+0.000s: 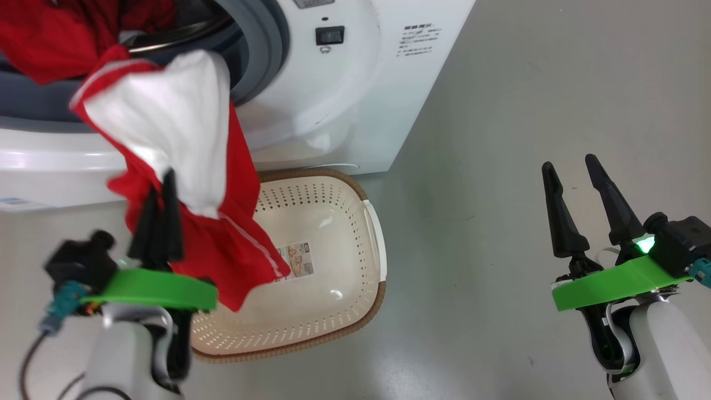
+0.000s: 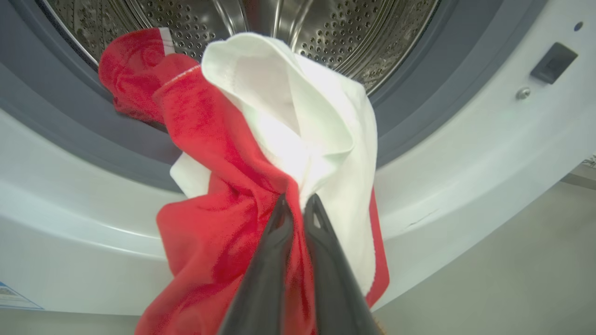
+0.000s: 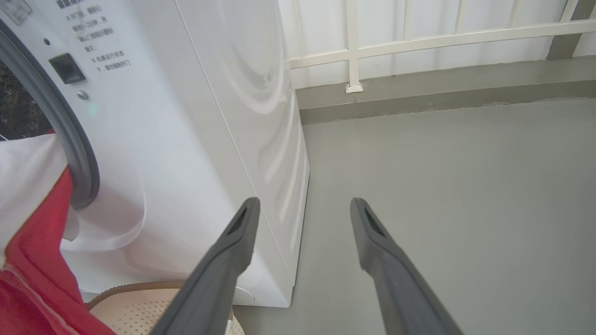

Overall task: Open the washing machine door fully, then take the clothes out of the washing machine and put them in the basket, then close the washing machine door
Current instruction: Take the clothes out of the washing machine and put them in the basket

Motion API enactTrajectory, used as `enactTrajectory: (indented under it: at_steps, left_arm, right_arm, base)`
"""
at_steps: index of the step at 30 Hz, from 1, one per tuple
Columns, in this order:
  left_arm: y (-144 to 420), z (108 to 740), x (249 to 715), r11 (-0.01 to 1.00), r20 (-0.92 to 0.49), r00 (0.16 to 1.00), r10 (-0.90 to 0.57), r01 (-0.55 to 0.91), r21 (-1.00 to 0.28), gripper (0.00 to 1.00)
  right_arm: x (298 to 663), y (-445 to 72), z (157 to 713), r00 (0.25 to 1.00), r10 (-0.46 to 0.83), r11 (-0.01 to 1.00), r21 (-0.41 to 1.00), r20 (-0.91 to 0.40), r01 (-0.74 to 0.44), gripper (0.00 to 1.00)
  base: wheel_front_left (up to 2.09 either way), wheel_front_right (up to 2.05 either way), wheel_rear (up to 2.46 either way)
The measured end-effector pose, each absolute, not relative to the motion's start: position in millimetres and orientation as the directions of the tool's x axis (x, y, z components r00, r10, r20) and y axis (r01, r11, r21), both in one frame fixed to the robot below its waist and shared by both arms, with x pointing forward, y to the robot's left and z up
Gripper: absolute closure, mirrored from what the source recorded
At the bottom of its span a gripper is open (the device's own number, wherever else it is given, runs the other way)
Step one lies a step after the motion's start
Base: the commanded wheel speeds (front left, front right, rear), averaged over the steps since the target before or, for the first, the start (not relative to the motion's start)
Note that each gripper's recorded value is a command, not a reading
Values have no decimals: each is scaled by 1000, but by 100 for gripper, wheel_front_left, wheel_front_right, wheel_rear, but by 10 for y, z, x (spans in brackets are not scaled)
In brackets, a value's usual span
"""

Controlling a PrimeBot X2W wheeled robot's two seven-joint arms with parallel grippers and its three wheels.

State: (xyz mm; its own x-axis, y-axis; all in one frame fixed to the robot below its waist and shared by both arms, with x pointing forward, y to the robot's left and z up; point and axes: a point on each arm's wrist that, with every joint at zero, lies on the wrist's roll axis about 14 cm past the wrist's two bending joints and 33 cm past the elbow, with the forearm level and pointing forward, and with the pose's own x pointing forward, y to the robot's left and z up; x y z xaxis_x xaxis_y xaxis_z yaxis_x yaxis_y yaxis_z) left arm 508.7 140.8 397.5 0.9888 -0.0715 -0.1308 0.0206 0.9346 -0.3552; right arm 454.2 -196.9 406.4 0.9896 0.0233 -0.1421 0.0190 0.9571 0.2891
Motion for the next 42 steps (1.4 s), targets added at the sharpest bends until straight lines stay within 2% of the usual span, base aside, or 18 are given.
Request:
enactTrajectory:
  at_steps: [7,12,23,31,42]
  left_arm:
    - [1151,3571,4822,932,-263,953,-148,46,-359,100]
    - [1098,3259,4675,924,-362,918,-161,12,-382,100]
    - [947,2622,4452,930,-555,805,-209,-12,-368,100]
    - [846,2324,4420,935,-628,739,-243,6,-355,100]
    - [802,2044,4623,942,-667,702,-250,18,-334,100]
  right_arm:
    - [4526,-1998,4054,989,15,958,286,-147,28,0]
    - [4515,-2020,4014,987,9,958,284,-157,37,0]
    - [4456,-2118,3908,982,-26,958,277,-189,79,0]
    - [4437,-2167,3765,974,-47,956,274,-223,109,0]
    - [4573,-2177,3562,968,-47,957,266,-248,115,0]
  base:
    - [0,0,0]
    - [0,0,0]
    - [0,0,0]
    - [0,0,0]
    - [0,0,0]
